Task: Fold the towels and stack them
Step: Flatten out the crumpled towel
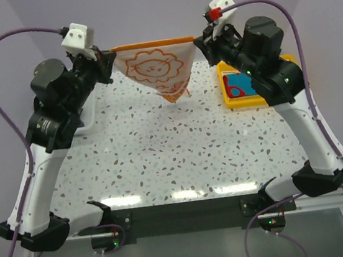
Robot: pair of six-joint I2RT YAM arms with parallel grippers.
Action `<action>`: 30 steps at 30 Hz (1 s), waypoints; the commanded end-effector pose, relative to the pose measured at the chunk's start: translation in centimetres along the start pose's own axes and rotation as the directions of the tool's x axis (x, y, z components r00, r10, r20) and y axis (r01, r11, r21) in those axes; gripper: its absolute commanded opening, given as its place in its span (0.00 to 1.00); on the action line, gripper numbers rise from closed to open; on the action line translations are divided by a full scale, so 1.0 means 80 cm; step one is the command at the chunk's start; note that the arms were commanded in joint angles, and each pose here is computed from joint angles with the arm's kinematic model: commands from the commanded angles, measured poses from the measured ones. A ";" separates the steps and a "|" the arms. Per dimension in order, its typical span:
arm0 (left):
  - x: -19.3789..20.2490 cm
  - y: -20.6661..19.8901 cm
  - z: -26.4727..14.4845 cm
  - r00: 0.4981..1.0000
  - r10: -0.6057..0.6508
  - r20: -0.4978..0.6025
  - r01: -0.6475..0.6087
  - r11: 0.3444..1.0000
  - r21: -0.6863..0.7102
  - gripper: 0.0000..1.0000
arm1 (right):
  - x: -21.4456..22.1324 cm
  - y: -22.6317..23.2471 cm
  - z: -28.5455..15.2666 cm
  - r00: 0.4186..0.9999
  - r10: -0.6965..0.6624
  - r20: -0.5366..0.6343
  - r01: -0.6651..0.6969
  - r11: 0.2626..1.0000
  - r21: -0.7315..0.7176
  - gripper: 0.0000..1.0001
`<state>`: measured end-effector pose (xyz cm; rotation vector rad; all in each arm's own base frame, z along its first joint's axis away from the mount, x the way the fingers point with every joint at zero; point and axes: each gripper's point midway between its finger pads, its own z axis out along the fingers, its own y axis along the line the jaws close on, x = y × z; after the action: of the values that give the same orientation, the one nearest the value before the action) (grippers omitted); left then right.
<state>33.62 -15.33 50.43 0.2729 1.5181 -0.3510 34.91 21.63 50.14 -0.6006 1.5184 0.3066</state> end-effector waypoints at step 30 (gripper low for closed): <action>0.235 0.125 0.204 0.966 -0.027 -0.258 -0.032 0.975 -0.220 0.00 | 0.184 -0.109 0.151 0.963 -0.007 -0.269 0.052 0.986 0.160 0.00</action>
<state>49.48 -15.69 29.96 0.2345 1.8917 -0.2206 46.59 20.96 34.52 -0.6556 1.8541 0.1159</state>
